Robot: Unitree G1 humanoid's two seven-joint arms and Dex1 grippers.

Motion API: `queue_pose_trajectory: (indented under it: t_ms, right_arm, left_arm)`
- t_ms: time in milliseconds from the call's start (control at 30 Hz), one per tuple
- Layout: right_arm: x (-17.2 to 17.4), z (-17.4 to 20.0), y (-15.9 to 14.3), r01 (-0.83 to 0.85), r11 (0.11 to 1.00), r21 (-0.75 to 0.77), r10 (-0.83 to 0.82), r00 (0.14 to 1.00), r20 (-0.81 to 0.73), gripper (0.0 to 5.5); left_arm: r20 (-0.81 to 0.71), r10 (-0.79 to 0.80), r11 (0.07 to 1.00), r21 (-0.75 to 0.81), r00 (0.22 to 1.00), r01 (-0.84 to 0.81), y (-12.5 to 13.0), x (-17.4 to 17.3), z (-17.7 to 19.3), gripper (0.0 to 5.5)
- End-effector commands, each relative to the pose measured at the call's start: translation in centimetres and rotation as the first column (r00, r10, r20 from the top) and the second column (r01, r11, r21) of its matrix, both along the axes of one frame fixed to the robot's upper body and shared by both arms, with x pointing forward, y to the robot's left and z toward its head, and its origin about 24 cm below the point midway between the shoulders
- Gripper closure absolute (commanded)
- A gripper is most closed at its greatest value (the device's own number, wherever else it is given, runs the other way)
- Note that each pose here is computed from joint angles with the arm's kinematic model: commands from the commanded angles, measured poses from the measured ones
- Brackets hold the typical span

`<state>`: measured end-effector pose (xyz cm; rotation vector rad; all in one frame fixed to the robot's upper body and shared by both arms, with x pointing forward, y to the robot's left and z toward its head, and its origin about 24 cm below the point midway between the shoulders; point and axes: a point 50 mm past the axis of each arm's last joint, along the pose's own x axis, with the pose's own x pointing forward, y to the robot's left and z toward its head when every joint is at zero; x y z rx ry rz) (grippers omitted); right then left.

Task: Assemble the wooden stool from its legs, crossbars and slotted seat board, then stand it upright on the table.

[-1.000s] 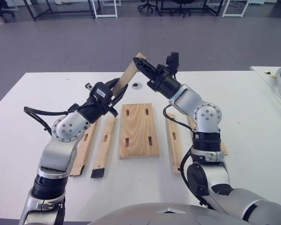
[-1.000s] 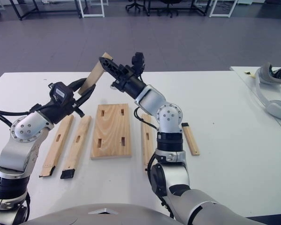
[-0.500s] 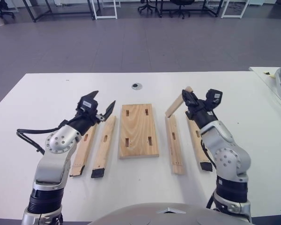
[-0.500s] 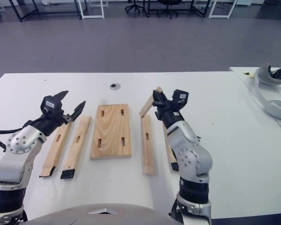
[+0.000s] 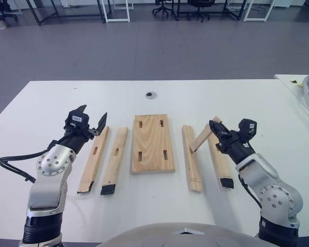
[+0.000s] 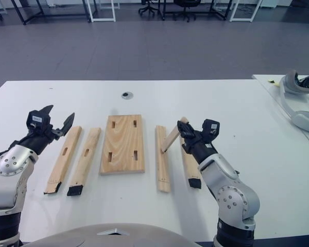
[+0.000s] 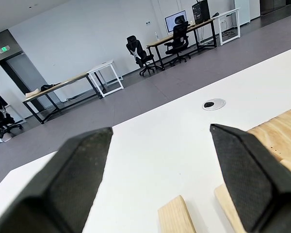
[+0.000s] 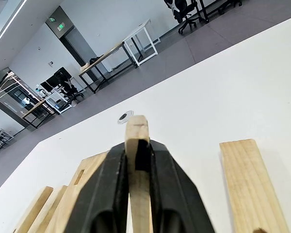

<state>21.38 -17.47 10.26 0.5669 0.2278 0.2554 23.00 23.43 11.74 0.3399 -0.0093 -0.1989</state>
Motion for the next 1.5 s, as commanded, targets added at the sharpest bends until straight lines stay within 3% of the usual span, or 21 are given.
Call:
queue_pose_trajectory:
  t_ms: [33,267,400,600,833,1100,1233,1267,1500]
  right_arm:
    - [0.0,-0.8,-0.2,0.007,1.000,0.003,-0.007,0.998,-0.057,5.08]
    - [0.3,-2.1,0.1,0.017,0.991,-0.136,-0.032,0.994,-0.105,5.08]
    - [0.9,-2.2,0.5,-0.013,0.958,-0.287,0.002,0.999,-0.039,5.08]
    - [1.7,-2.4,1.1,-0.058,0.945,-0.323,0.081,0.995,0.056,5.08]
    - [-1.4,-5.4,0.2,-0.188,0.863,-0.470,0.245,0.967,0.062,5.08]
    - [-2.9,-8.0,-1.0,-0.210,0.843,-0.495,0.227,0.974,-0.025,5.08]
    - [-2.1,-7.0,-0.7,-0.179,0.856,-0.485,0.216,0.976,0.020,5.08]
    - [-1.9,-6.5,-0.4,-0.178,0.857,-0.484,0.228,0.973,0.046,4.69]
    - [-1.7,-4.8,0.5,-0.251,0.843,-0.475,0.325,0.942,0.079,3.48]
  left_arm:
    - [-0.012,0.022,1.000,0.022,1.000,-0.022,0.4,-0.1,-0.4,1.81]
    - [-0.012,0.028,0.999,0.031,1.000,-0.028,0.5,-0.1,-0.5,1.81]
    - [-0.010,0.032,0.999,0.032,0.999,-0.032,0.6,-0.1,-0.5,1.81]
    - [-0.010,0.024,0.999,0.032,1.000,-0.024,0.3,-0.2,-0.6,1.81]
    - [-0.011,0.024,0.999,0.036,1.000,-0.023,0.3,-0.2,-0.7,1.81]
    - [-0.021,0.016,0.999,0.049,1.000,-0.015,0.2,-0.3,-1.0,1.81]
    - [-0.026,0.018,0.999,0.052,1.000,-0.016,0.3,-0.4,-1.1,1.81]
    - [-0.027,0.019,0.999,0.052,0.999,-0.017,0.2,-0.4,-1.2,1.81]
    - [-0.031,0.020,0.998,0.056,0.999,-0.018,0.0,-0.4,-1.6,1.81]
